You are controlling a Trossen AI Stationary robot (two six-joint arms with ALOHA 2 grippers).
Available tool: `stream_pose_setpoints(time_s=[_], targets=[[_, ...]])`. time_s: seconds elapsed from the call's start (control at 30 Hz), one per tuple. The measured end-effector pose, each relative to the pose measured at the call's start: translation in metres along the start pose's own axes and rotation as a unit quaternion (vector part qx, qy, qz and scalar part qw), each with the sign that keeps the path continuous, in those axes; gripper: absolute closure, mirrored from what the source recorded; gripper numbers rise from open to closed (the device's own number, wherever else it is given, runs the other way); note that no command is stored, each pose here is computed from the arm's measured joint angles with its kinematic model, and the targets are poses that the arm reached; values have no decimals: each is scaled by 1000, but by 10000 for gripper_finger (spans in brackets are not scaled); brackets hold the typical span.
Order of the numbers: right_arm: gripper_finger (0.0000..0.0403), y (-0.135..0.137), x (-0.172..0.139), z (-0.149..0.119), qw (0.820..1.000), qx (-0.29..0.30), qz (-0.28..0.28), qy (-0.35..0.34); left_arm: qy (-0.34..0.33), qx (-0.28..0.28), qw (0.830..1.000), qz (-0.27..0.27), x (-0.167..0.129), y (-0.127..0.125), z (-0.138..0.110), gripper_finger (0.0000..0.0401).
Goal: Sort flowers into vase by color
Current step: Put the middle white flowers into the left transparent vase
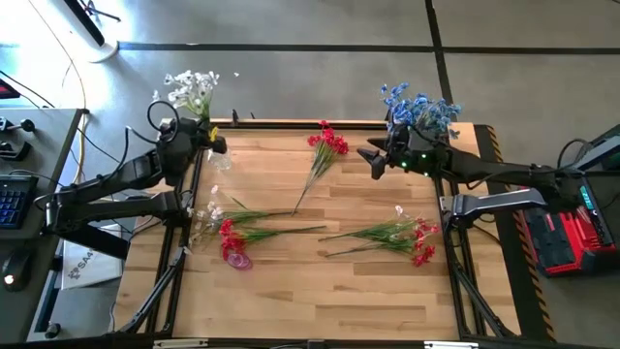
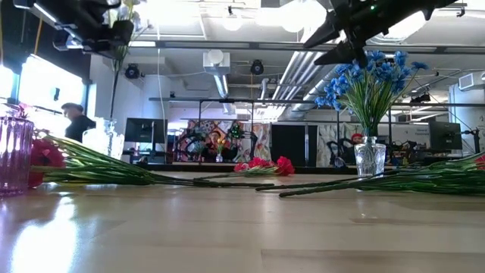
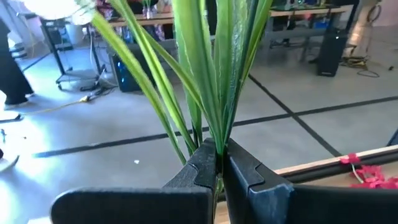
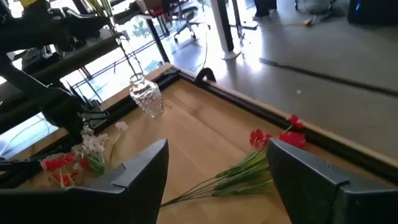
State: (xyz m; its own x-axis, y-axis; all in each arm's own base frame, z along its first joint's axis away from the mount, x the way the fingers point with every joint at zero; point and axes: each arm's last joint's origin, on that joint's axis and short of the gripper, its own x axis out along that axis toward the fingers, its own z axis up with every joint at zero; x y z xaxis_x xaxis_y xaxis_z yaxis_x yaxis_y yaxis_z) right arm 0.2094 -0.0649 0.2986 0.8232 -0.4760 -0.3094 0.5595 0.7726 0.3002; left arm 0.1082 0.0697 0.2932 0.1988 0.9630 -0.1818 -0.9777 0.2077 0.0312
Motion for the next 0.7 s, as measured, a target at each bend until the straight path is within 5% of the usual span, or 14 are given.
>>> stream_pose_setpoints(time_s=[0.4,0.7], targets=[[144,10,42,-18,996,-2,77,50,39,-2,997,70,1,7,-21,383],[144,16,82,-44,984,-41,143,95,104,-51,993,21,1,8,-31,278]])
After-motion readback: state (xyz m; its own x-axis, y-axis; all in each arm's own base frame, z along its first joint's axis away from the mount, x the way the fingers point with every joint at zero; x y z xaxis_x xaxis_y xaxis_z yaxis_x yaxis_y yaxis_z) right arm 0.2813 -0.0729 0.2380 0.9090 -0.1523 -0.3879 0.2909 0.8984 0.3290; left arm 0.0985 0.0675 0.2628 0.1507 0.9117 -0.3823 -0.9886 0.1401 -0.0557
